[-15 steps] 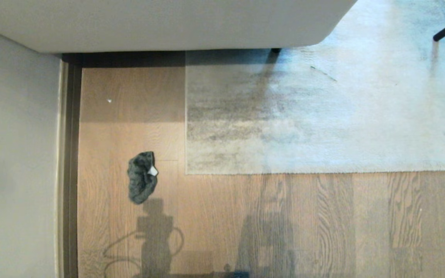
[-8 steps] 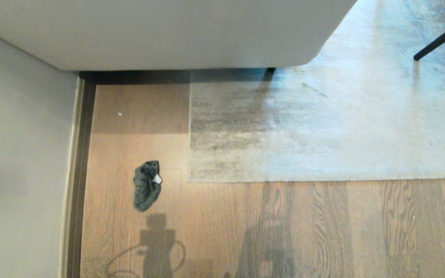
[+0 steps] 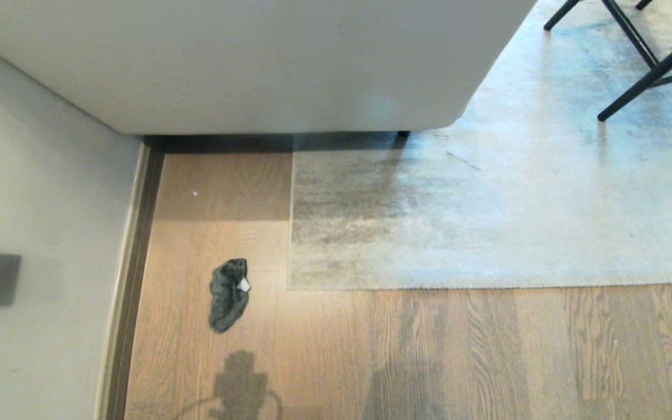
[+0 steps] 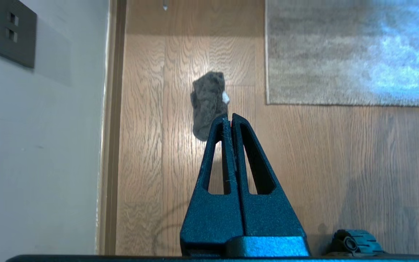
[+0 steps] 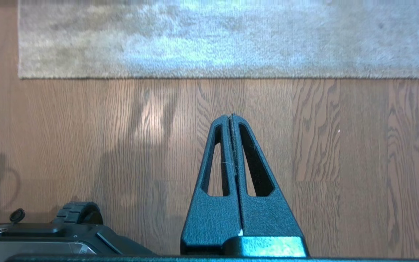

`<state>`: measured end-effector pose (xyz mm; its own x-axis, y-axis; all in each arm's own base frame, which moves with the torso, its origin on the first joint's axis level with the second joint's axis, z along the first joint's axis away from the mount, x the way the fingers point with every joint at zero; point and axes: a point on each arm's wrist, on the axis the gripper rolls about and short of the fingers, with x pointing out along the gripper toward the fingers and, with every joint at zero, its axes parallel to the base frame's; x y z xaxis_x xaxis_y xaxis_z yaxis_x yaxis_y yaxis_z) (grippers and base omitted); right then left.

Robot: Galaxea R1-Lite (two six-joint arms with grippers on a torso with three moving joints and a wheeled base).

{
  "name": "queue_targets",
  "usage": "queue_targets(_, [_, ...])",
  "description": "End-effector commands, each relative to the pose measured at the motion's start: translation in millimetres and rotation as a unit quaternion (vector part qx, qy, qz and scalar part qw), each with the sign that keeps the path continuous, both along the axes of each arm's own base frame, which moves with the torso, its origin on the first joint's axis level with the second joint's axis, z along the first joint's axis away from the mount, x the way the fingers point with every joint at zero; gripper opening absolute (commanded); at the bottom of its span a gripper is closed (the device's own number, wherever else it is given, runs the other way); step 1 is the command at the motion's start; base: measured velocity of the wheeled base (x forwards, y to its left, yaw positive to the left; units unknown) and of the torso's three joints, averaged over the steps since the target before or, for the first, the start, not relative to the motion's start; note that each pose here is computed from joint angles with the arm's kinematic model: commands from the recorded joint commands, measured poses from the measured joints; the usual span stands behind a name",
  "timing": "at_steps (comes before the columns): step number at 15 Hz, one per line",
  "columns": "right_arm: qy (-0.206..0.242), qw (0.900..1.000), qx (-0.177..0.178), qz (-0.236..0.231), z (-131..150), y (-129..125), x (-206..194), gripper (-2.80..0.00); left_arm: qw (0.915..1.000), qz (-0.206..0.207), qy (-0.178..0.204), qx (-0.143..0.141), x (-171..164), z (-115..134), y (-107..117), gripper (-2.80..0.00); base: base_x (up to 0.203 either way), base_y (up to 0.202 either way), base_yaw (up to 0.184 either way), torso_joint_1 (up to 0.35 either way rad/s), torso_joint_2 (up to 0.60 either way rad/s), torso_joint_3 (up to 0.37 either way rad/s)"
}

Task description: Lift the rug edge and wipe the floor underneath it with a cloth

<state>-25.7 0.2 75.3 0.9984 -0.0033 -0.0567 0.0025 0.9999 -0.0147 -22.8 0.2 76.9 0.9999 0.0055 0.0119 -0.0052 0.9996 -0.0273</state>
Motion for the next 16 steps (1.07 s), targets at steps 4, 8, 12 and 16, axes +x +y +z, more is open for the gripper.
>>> queue_targets(4, [0.001, 1.000, 0.000, 0.000, 0.0, 0.0, 0.1, -2.80, 1.0000, 0.000, 0.000, 0.000, 0.0, -0.1, 0.0, -2.80, 0.000, 0.000, 0.000, 0.005, 0.00, 0.200])
queue_targets(8, [0.001, 1.000, 0.000, 0.000, 0.0, 0.0, 0.1, -2.80, 1.0000, 0.000, 0.000, 0.000, 0.0, 0.0, 0.0, -2.80, 0.000, 0.000, 0.000, 0.002, 0.00, 0.201])
queue_targets(12, [0.001, 1.000, 0.000, 0.000, 0.0, 0.0, 0.1, -2.80, 1.0000, 0.000, 0.000, -0.001, 0.0, -0.1, 0.0, -2.80, 0.000, 0.000, 0.000, 0.003, 0.00, 0.203])
queue_targets(16, [0.001, 1.000, 0.000, 0.000, 0.0, 0.0, 0.1, -2.80, 1.0000, 0.001, -0.001, -0.001, -0.1, 0.2, 0.0, -2.80, 0.000, 0.000, 0.000, 0.001, 0.01, 0.208])
